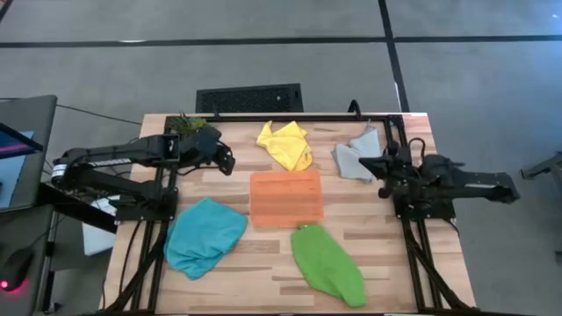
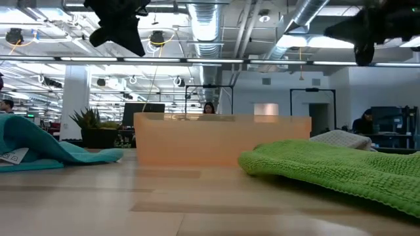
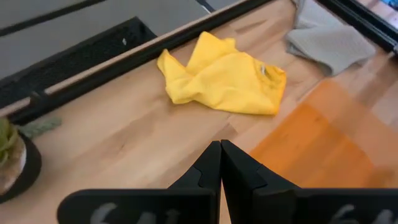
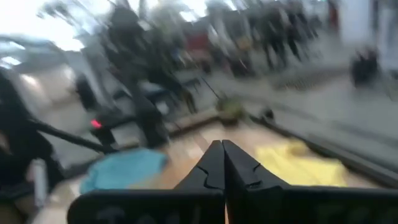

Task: Sort microfiber towel by color & place in baskets
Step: Fold the yellow towel

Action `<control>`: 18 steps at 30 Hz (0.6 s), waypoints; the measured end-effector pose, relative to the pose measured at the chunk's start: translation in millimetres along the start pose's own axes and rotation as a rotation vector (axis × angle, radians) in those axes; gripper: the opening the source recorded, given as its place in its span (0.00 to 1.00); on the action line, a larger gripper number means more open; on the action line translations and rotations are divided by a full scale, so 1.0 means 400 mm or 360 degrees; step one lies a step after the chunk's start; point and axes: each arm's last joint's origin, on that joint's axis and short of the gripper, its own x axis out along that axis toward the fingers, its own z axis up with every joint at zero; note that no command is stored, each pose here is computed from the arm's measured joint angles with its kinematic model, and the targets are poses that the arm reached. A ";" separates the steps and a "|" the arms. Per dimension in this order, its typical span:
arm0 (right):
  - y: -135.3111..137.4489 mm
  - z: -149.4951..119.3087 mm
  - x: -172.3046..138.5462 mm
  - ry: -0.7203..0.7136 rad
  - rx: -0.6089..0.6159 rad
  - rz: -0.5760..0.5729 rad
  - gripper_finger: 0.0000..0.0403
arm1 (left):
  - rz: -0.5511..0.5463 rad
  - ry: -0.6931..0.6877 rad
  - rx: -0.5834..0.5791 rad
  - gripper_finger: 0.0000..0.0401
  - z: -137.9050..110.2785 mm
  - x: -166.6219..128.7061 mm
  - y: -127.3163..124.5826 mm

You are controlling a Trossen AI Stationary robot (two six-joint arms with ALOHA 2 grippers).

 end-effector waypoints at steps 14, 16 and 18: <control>0.019 0.166 0.130 0.0736 0.0348 -0.0375 0.03 | -0.0139 0.0148 -0.0030 0.00 0.058 0.137 0.039; 0.013 0.176 0.160 0.0785 0.0382 -0.0361 0.03 | -0.0121 0.0197 -0.0023 0.00 0.057 0.160 0.048; 0.003 0.185 0.192 0.0825 0.0418 -0.0372 0.06 | -0.0089 0.0221 -0.0034 0.01 0.058 0.179 0.055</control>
